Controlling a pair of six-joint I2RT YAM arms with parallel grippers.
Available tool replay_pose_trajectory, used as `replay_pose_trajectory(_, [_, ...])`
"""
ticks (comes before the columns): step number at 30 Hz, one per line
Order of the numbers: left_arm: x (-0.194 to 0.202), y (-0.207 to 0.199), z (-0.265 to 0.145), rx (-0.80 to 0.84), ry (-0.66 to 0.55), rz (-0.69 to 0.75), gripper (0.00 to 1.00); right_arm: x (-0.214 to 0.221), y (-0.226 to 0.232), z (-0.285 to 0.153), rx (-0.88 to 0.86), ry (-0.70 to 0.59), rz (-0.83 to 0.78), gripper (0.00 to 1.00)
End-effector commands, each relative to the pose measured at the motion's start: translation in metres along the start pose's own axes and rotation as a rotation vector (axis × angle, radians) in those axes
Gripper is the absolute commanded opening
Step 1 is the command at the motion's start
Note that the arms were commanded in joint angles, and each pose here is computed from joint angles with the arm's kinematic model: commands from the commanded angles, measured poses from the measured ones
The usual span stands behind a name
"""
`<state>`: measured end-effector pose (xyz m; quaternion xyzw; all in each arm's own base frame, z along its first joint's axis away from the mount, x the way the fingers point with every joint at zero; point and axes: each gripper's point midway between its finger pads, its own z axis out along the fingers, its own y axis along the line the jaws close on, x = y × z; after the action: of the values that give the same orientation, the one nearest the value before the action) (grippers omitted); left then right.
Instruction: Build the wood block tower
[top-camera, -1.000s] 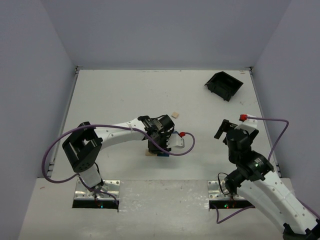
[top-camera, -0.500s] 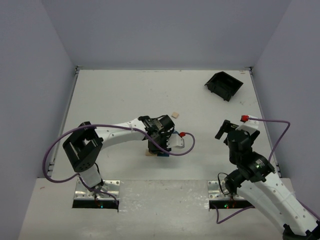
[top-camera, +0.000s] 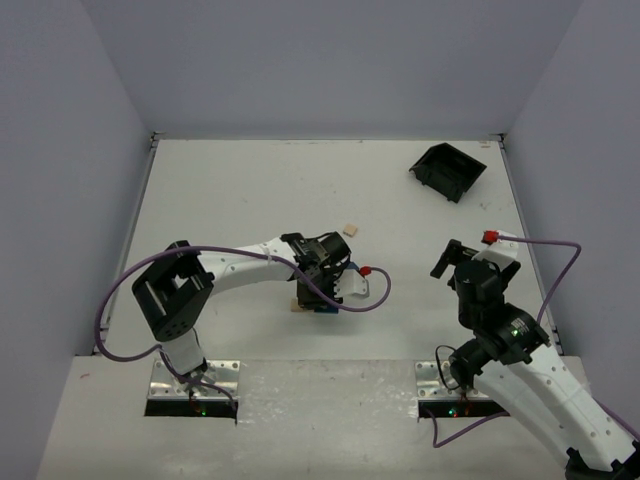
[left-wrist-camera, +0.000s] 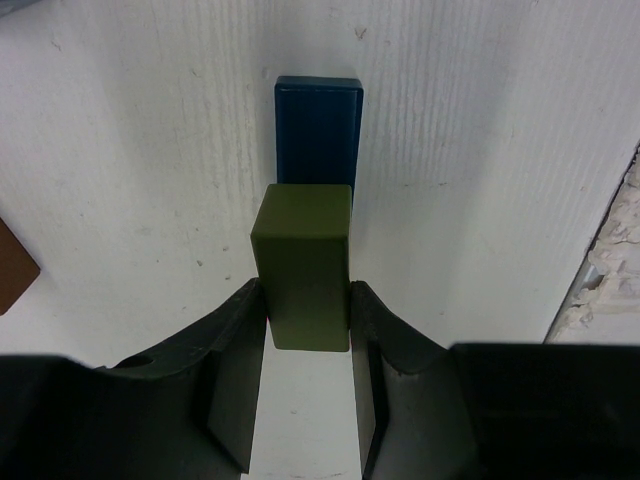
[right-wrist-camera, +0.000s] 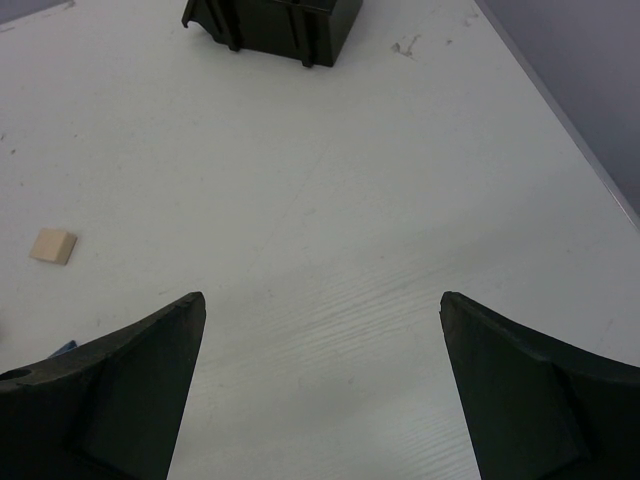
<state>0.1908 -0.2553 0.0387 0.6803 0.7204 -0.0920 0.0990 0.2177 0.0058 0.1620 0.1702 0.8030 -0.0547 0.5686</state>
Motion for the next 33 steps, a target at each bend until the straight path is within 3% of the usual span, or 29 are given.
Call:
replay_pose_trajectory(1, [-0.0069, 0.0, 0.0006, -0.011, -0.016, 0.026, 0.0, -0.0062, -0.0043, 0.0008, 0.032, -0.03, 0.032, 0.99])
replay_pose_trajectory(12, [-0.0058, 0.004, 0.0018, -0.024, -0.005, 0.044, 0.09, -0.0061, -0.0058, 0.0007, 0.036, -0.035, 0.034, 0.99])
replay_pose_trajectory(33, [-0.0044, 0.003, 0.0039, -0.029, 0.007, 0.062, 0.16, -0.0047, -0.0092, 0.0002, 0.044, -0.04, 0.037, 0.99])
